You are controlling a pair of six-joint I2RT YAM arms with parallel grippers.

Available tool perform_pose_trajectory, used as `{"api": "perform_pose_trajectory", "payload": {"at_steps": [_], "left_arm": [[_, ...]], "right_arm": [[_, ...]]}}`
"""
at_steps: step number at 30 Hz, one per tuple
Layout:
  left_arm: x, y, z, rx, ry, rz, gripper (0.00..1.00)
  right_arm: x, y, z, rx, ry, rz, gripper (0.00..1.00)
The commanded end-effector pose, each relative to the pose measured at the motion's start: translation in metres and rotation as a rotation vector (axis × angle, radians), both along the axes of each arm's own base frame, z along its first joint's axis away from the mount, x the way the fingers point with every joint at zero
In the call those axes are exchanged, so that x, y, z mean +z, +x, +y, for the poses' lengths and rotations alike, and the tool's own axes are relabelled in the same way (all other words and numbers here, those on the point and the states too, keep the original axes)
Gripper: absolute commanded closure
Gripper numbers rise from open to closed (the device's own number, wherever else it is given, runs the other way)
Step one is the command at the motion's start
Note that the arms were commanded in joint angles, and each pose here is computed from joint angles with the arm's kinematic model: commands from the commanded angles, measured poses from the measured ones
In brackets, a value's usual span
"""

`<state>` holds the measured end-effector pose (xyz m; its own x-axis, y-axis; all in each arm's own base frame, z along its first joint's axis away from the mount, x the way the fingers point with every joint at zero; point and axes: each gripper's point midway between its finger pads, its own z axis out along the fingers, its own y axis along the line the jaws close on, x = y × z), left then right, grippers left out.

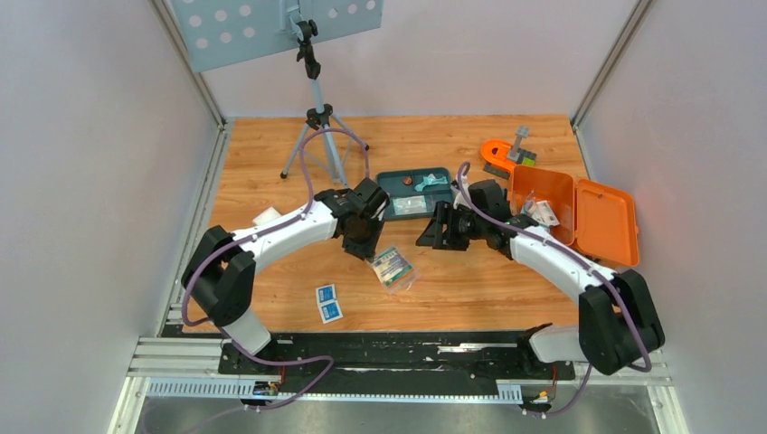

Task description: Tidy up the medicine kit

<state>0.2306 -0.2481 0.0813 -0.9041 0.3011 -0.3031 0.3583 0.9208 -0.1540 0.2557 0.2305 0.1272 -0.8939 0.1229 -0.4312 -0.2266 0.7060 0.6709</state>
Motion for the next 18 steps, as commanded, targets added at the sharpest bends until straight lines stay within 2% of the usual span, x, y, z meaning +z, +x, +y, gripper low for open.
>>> {"api": "perform_pose_trajectory", "payload": {"at_steps": [1, 3, 8, 18], "left_arm": [[0.010, 0.003, -0.010, 0.111, -0.147, -0.007, 0.69], [0.006, 0.006, -0.014, 0.150, -0.206, 0.002, 0.76], [0.001, 0.009, -0.024, 0.189, -0.298, 0.021, 0.80], [-0.044, 0.016, -0.015, 0.219, -0.192, 0.072, 0.84]], "right_arm": [[-0.003, 0.012, 0.015, 0.037, 0.026, -0.010, 0.45], [-0.011, 0.011, 0.018, 0.045, 0.038, 0.022, 0.47], [-0.032, 0.007, 0.026, 0.067, 0.072, 0.105, 0.53], [-0.067, 0.000, 0.042, 0.091, 0.084, 0.216, 0.54]]}}
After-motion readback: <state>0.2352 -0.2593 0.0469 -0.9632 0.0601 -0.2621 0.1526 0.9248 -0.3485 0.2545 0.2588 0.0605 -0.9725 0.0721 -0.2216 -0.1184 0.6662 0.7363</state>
